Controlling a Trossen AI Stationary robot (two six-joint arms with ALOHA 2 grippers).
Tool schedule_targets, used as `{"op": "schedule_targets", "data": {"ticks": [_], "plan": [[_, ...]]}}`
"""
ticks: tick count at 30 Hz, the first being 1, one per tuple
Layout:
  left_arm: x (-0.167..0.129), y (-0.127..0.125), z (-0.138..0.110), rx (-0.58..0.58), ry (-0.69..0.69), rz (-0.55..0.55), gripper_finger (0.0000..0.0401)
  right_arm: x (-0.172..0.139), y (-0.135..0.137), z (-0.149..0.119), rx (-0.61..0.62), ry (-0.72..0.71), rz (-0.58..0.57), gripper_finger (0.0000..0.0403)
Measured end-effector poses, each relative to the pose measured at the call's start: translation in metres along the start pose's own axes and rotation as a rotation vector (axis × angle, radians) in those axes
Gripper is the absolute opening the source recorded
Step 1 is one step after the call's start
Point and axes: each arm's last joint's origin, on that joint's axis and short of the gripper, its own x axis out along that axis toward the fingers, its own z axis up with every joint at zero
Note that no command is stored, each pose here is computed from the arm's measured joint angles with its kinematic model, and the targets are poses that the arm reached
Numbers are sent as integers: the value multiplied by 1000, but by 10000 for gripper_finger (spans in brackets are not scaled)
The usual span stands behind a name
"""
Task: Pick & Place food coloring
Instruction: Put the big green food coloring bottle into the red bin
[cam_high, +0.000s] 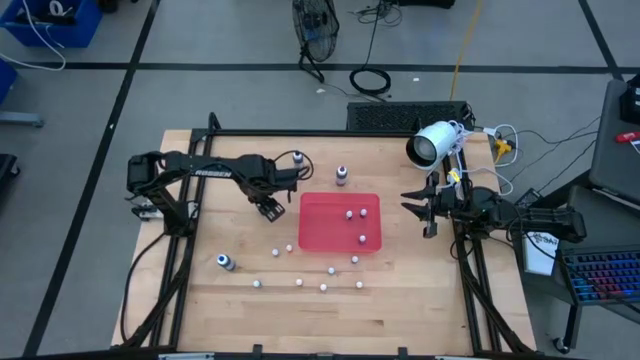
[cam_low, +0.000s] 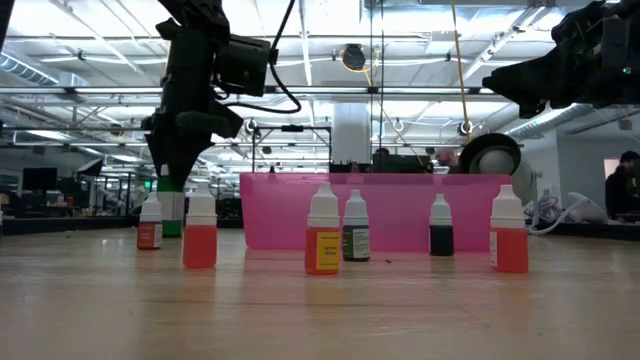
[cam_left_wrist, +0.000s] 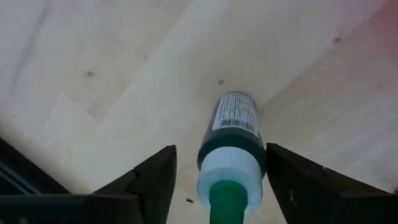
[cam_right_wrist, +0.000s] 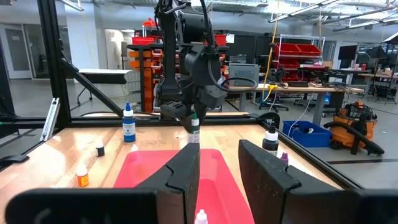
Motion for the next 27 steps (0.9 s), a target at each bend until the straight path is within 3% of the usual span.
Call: {"op": "schedule_targets", "data": {"ticks": [7,18,27], "plan": [[0,-3,0,25,-29,15,285,0,0,0,0,0,0,100],[22,-3,-7,34,-30,-29,275,0,0,0,0,0,0,100],[13,1,-10,61,-73,-43,269,0,0,0,0,0,0,100]]}}
